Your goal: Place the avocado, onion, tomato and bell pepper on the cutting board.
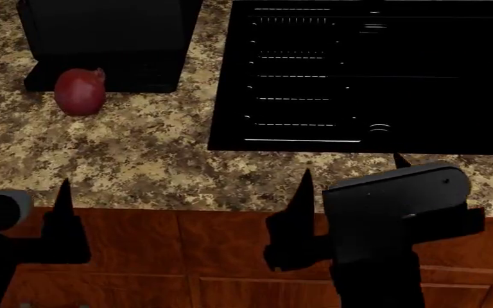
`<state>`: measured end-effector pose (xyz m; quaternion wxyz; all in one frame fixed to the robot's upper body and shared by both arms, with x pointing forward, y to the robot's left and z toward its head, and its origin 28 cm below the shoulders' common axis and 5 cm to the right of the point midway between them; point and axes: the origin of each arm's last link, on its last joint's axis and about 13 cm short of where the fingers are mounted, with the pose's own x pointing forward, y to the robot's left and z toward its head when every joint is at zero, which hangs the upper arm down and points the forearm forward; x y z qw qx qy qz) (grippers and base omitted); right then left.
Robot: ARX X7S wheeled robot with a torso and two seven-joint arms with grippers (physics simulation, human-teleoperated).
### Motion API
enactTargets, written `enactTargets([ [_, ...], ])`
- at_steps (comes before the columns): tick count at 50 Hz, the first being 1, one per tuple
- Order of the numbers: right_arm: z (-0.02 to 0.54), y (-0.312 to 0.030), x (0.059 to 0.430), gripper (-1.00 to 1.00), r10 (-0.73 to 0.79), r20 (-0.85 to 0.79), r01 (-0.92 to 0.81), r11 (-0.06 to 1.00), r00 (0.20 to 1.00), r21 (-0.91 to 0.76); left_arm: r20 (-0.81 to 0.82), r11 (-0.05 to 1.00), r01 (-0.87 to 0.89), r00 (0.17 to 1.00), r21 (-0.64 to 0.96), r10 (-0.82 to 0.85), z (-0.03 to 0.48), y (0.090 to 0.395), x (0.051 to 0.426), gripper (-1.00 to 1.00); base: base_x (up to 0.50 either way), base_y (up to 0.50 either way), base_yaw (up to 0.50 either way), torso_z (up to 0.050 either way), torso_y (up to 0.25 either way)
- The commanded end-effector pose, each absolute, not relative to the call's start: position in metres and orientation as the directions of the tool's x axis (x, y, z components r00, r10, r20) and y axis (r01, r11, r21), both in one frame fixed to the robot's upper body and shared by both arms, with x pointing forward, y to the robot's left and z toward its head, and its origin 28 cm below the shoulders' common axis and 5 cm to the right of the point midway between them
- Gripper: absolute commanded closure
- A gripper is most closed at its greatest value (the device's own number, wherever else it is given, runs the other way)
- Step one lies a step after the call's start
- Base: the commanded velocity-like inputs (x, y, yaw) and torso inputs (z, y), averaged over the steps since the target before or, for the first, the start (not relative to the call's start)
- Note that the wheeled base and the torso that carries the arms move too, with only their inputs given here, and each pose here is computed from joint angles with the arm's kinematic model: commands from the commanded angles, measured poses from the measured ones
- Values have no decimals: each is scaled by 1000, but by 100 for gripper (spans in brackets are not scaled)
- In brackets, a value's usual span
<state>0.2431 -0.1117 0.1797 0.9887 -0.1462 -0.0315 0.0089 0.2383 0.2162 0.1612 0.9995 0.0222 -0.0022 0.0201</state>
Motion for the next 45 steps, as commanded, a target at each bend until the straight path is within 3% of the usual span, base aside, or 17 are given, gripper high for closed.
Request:
enactTargets([
  [1, 224, -120, 252, -100, 64, 69, -42, 956, 996, -290, 21, 999, -29, 999, 33, 28, 204, 228, 250, -100, 0, 0, 0, 0, 0],
  [12, 268, -134, 277, -100, 63, 105, -30, 956, 992, -293, -5, 998, -2, 1000, 56, 2, 240, 236, 271, -100, 0, 0, 0, 0, 0],
  [27, 285, -138, 296, -100, 64, 105, -31, 958, 992, -284, -25, 997, 15, 1000, 69, -14, 268, 242, 293, -100, 0, 0, 0, 0, 0],
  [45, 277, -137, 296, -100, 75, 78, -50, 958, 994, -283, -31, 998, 36, 999, 58, -34, 267, 241, 294, -100, 484, 1, 0, 0, 0],
])
